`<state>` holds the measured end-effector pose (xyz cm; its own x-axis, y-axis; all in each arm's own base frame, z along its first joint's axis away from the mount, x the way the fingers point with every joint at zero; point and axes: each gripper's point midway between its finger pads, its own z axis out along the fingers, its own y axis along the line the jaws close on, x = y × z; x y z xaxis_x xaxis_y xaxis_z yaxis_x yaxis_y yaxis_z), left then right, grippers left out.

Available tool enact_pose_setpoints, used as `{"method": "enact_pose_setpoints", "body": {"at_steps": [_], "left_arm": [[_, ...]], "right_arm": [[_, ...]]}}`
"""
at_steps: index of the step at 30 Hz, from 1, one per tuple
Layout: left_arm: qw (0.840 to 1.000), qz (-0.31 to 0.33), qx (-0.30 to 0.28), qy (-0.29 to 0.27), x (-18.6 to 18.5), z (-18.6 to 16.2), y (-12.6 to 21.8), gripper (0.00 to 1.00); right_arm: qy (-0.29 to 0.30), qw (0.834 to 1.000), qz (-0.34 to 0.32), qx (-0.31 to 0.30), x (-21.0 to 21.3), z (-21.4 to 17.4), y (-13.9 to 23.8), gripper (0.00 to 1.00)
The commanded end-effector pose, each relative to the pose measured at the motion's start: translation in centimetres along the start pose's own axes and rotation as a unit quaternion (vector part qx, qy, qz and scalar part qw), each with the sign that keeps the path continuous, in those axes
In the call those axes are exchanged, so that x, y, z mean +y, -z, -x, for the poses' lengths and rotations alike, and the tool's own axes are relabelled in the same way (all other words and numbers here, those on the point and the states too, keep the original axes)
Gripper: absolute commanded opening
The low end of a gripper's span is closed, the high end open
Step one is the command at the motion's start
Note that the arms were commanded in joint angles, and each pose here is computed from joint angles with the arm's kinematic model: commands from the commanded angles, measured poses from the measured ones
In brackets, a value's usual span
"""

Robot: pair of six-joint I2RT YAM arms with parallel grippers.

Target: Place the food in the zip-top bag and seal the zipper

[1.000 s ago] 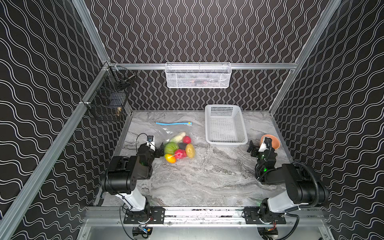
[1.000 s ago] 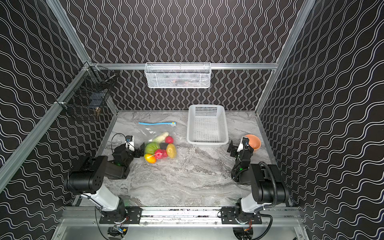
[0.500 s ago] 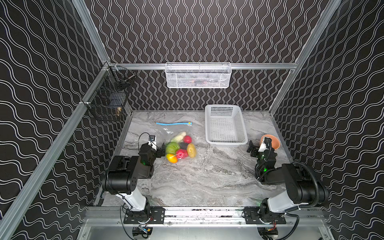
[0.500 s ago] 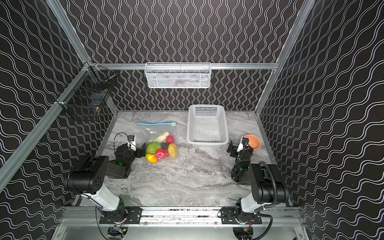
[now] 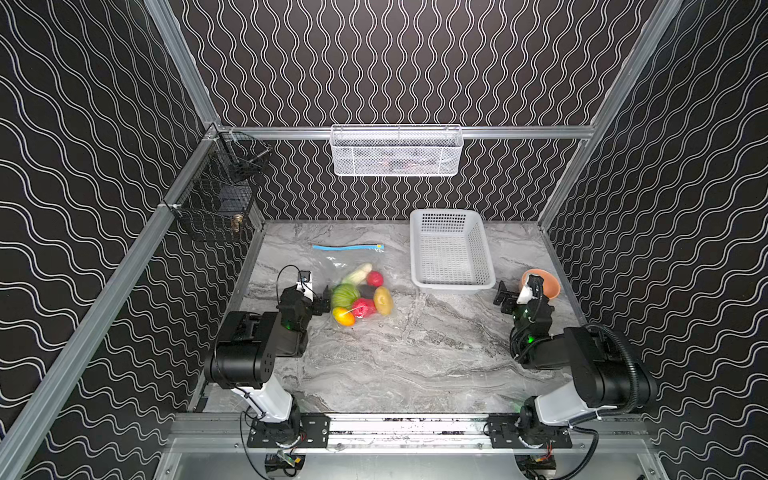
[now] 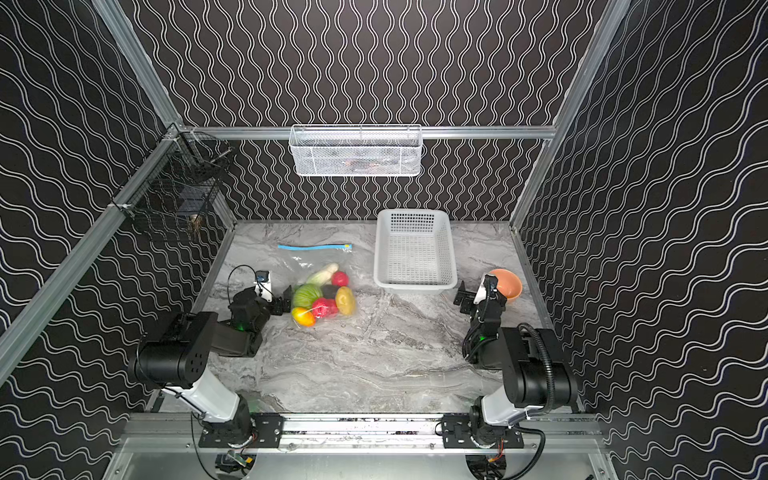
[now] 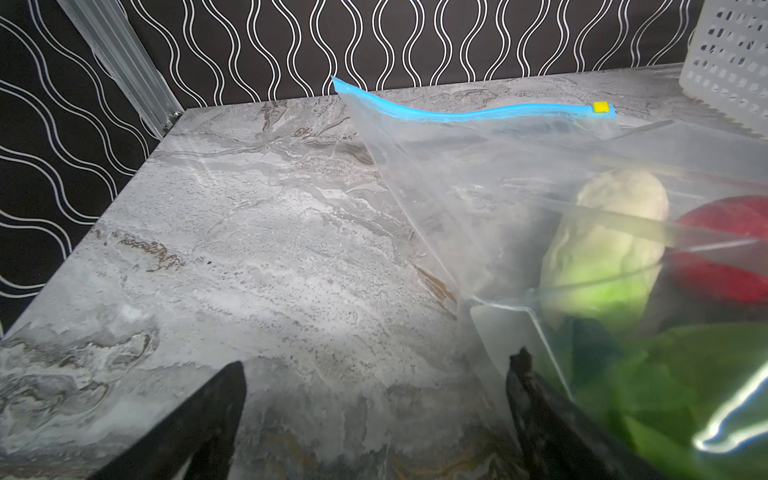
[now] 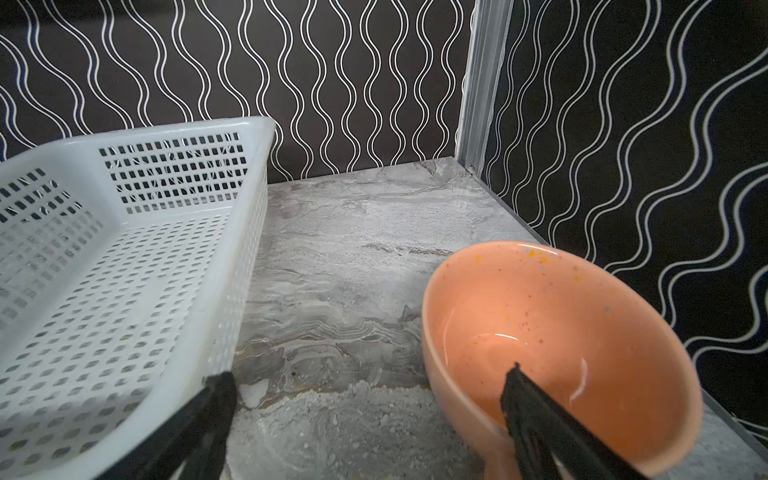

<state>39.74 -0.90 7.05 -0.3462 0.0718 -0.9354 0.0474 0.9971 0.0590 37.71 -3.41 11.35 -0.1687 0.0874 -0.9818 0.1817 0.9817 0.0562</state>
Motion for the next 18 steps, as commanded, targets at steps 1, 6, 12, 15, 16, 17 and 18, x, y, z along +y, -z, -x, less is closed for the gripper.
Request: {"method": "enact_pose_setpoints", "body": {"at_steps": [1, 6, 12, 15, 16, 17, 18], "left_arm": [[1.000, 0.003, -0.008, -0.008, 0.08, 0.55, -0.01, 0.99], [1.000, 0.003, -0.008, -0.008, 0.11, 0.54, -0.01, 0.99], [1.000, 0.003, -0.008, -0.007, 0.10, 0.55, -0.02, 0.99], [1.000, 0.003, -0.007, -0.008, 0.07, 0.50, 0.00, 0.99], [1.000, 0.002, -0.008, -0.008, 0.05, 0.54, 0.00, 0.99], [1.000, 0.003, -0.008, -0.008, 0.08, 0.50, -0.01, 0.99], [1.000, 0.003, -0.008, -0.008, 0.10, 0.54, -0.01, 0.99]], "right_arm": [[-0.004, 1.000, 0.002, -0.011, 0.11, 0.63, -0.09, 0.99], [-0.004, 1.000, 0.002, -0.011, 0.11, 0.61, -0.08, 0.99], [-0.003, 1.000, 0.002, -0.009, 0.14, 0.56, -0.16, 0.99], [-0.005, 1.000, 0.006, -0.005, 0.24, 0.44, -0.24, 0.99], [-0.005, 1.000, 0.006, -0.006, 0.25, 0.46, -0.23, 0.99], [-0.005, 1.000, 0.006, -0.006, 0.24, 0.44, -0.22, 0.99], [-0.004, 1.000, 0.005, -0.008, 0.20, 0.53, -0.12, 0.99]]}}
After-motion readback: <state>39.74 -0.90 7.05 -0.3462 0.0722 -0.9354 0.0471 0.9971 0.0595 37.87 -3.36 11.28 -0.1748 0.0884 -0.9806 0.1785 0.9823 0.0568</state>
